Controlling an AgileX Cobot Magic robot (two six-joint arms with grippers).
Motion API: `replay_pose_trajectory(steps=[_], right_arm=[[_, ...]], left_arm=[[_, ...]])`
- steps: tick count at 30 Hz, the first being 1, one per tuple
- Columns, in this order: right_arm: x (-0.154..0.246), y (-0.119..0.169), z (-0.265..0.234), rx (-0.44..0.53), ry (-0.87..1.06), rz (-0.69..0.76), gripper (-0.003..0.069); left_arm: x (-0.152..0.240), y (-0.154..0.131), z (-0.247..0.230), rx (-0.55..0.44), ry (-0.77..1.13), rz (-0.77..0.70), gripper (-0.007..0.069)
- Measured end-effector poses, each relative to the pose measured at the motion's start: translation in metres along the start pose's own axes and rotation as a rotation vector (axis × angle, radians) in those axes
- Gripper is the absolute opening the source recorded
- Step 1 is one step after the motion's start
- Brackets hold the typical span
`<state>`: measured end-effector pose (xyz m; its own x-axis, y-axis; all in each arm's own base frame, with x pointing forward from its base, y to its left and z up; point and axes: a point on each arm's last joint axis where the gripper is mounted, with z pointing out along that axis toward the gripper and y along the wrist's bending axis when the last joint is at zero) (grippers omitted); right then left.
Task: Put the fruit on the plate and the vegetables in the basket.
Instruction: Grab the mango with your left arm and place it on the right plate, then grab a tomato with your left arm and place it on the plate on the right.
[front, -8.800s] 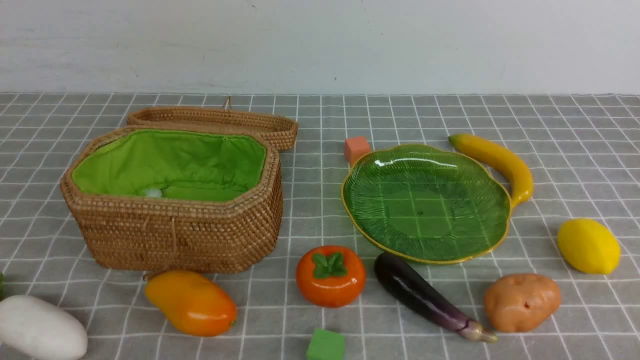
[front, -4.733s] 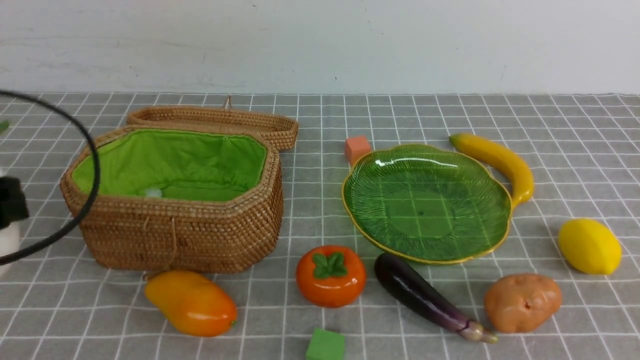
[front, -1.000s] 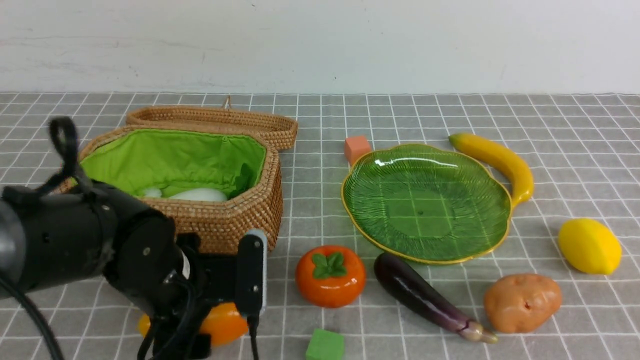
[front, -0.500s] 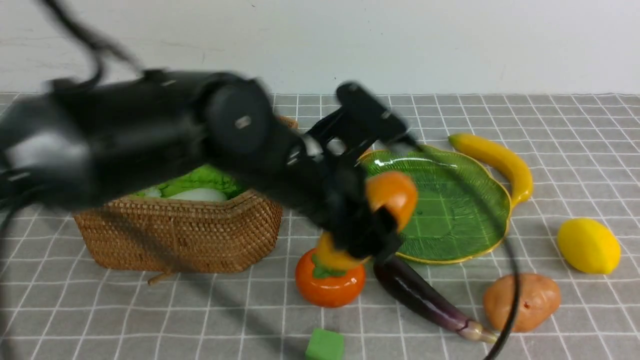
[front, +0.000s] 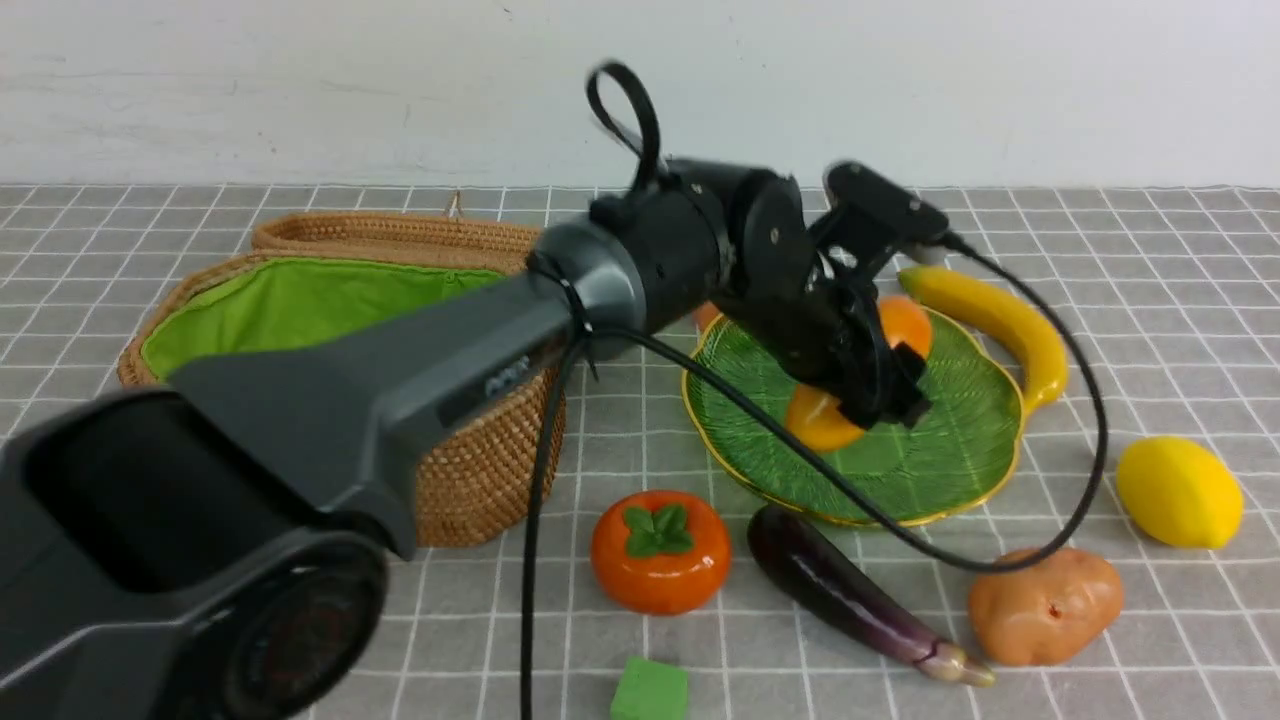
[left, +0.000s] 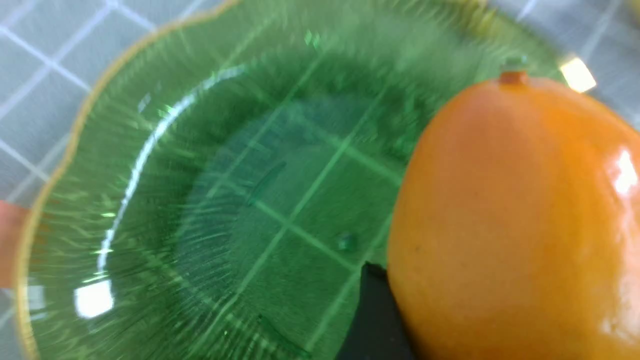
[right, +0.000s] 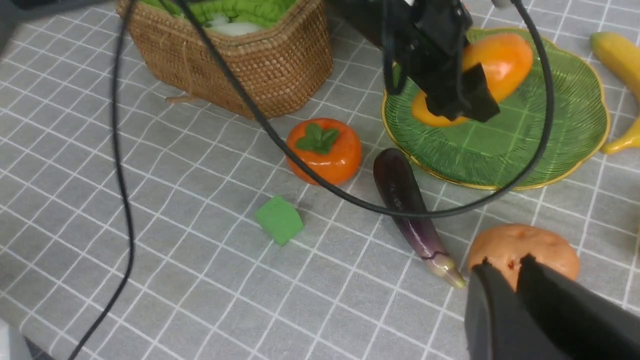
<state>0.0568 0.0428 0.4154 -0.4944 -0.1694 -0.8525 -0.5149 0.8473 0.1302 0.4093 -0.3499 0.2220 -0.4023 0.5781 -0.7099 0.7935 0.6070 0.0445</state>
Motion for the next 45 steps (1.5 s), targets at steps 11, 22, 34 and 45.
replay_pose_trajectory(steps=[11,22,34,45], right_arm=[[0.002,0.001,0.000,-0.006,0.020,0.002,0.0088],[0.002,0.001,0.000,-0.007,0.023,0.002,0.0088],[0.007,0.002,-0.007,-0.009,0.028,-0.021,0.0088],[0.012,0.003,-0.012,-0.011,0.017,-0.027,0.0088]], left_arm=[[-0.004,0.001,0.000,-0.010,-0.030,-0.002,0.0668],[-0.031,-0.018,-0.140,-0.030,0.179,-0.094,0.0327],[0.050,-0.083,-0.150,-0.169,0.411,0.007,0.0034],[0.085,-0.075,-0.086,-0.249,0.358,0.215,0.0646]])
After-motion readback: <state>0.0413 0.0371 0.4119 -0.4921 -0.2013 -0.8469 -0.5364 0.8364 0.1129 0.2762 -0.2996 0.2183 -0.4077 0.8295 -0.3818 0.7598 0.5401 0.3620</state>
